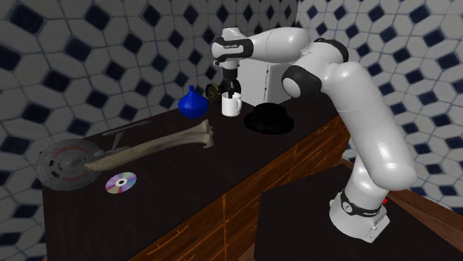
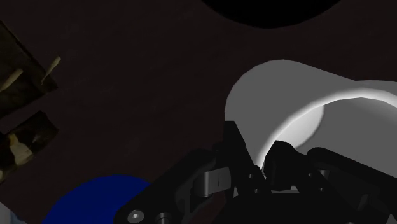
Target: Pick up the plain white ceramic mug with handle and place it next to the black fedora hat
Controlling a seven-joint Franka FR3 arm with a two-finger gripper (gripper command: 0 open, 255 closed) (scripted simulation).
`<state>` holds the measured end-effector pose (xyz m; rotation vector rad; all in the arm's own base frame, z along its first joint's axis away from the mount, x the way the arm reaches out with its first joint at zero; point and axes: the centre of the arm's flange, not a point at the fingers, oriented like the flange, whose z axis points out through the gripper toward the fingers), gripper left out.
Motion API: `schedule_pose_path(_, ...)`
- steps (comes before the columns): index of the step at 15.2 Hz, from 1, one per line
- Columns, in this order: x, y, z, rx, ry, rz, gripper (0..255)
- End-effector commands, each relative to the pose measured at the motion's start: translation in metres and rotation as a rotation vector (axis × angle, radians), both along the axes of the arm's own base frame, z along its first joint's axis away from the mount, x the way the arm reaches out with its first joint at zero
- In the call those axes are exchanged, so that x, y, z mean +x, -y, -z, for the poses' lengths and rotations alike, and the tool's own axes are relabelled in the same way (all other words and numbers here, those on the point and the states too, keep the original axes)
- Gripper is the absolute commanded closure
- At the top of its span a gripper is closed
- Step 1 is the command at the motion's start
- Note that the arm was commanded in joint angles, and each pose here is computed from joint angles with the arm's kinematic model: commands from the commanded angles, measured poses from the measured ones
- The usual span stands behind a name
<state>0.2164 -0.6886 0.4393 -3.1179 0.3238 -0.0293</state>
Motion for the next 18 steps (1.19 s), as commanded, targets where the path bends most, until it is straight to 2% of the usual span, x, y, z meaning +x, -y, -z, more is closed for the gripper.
schedule_pose_path(1, 0.000, -0.001, 0.011, -0.001, 0.000, 0.000, 255)
schedule_pose_path(14, 0.000, -0.001, 0.080, -0.001, 0.000, 0.000, 255)
schedule_pose_path(18, 0.000, -0.001, 0.080, -0.001, 0.000, 0.000, 255)
